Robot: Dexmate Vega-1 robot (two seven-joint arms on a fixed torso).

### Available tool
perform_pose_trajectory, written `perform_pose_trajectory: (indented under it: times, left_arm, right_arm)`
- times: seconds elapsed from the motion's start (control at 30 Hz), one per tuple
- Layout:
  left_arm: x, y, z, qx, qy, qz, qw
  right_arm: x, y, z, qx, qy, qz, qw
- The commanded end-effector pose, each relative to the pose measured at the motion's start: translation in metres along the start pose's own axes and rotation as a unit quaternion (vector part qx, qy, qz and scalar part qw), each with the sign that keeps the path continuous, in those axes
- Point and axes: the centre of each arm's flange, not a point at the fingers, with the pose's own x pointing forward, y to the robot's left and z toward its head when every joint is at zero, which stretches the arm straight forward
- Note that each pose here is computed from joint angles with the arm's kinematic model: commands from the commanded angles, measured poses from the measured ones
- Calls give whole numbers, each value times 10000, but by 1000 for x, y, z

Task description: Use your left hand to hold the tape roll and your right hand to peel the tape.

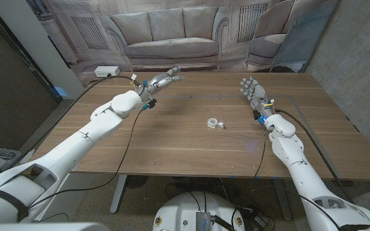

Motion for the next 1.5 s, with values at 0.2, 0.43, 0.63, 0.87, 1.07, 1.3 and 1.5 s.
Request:
perform_pose_trajectory:
  times: [0.2, 0.43, 0.63, 0.87, 1.07, 1.3, 1.5]
  left_arm:
    - [6, -6, 21, 881, -50, -341, 9955]
    - [13, -8, 30, 937, -139, -539, 9940]
    - [18, -12, 36, 1059, -210, -708, 9916]
    - [23, -18, 48, 1355, -247, -984, 9856]
    - [24, -24, 58, 1580, -298, -1183, 9799]
    - [25, -27, 65, 1822, -292, -1324, 9739]
    - [25, -33, 74, 2217, -286, -1497, 9631]
  right_arm:
    - [2, 2, -2, 32, 12, 35, 10000]
    - [5, 3, -3, 48, 10, 42, 10000]
    - [5, 3, -4, 63, -6, 44, 10000]
    - [6, 2, -7, 93, -7, 51, 9999]
    - [5, 2, -7, 107, -18, 53, 9999]
    - [3, 1, -8, 131, -34, 58, 9999]
    - [2, 1, -9, 148, -36, 70, 9999]
